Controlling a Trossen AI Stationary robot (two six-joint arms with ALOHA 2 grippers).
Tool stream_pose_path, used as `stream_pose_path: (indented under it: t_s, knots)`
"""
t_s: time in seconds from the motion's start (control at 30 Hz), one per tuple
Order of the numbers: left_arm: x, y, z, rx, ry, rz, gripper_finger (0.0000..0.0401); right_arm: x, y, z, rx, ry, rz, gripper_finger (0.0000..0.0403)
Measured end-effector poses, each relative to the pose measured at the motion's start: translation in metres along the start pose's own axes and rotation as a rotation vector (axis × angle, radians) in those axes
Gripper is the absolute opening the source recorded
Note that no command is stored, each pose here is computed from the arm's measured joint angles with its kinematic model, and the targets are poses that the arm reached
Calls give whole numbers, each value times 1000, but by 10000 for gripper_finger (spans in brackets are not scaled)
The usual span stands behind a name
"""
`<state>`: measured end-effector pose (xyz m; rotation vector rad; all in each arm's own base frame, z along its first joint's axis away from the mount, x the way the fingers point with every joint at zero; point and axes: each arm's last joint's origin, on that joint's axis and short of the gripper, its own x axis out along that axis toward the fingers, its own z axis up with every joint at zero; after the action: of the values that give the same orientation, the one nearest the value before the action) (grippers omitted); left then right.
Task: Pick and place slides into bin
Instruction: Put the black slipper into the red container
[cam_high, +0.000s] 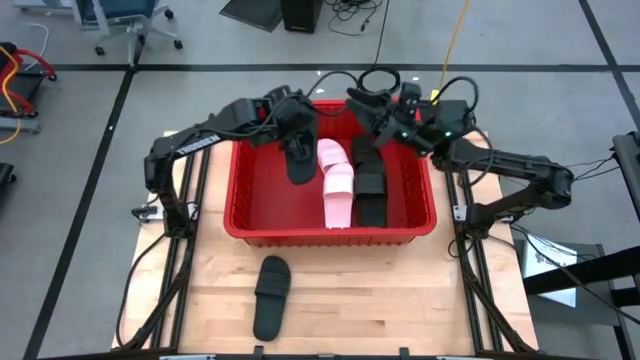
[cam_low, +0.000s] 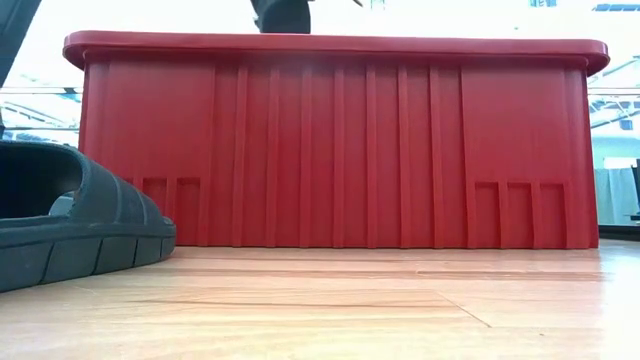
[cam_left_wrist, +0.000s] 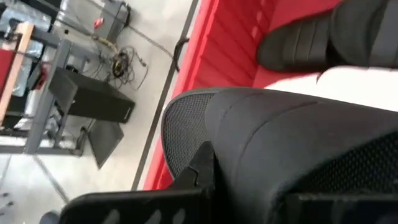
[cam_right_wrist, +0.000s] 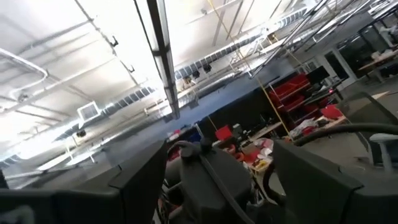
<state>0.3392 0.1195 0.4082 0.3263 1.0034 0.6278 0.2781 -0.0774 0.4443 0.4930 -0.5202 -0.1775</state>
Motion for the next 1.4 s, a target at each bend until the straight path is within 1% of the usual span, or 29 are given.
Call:
stream_pose_path:
  t_s: [0.07,0.17,0.33,0.43,0.53,0.6,0.77,0.83,1.03,1.13,1.3,1.4]
  knots:
    - [7,-2,3,7,-25,-8,10,-6,1,9,-22,14,1,281]
    - [25,-10,0,67,-43,3,10,-16,5,22,-56,11,-6,281]
    - [63,-31,-34,137,39,-31,10,-28,11,36,-107,6,-14,281]
    - [80,-39,-53,165,45,-21,10,-33,14,41,-113,7,-17,281]
    - [94,-44,-69,139,30,-3,10,-34,14,41,-113,16,-22,281]
    - [103,-47,-74,115,15,11,10,-34,13,40,-113,22,-27,281]
    - [127,-59,-94,88,39,10,10,-32,12,37,-90,39,-38,281]
    - [132,-66,-103,113,66,-4,10,-32,11,36,-82,48,-44,281]
    - [145,-73,-116,129,20,-4,10,-32,10,35,-58,54,-53,281]
    - [156,-74,-119,123,-4,3,10,-33,10,36,-59,36,-82,281]
    - [180,-80,-132,151,72,-46,10,-33,10,36,-51,30,-91,281]
    - [189,-83,-136,171,90,-57,11,-33,10,36,-39,28,-92,281]
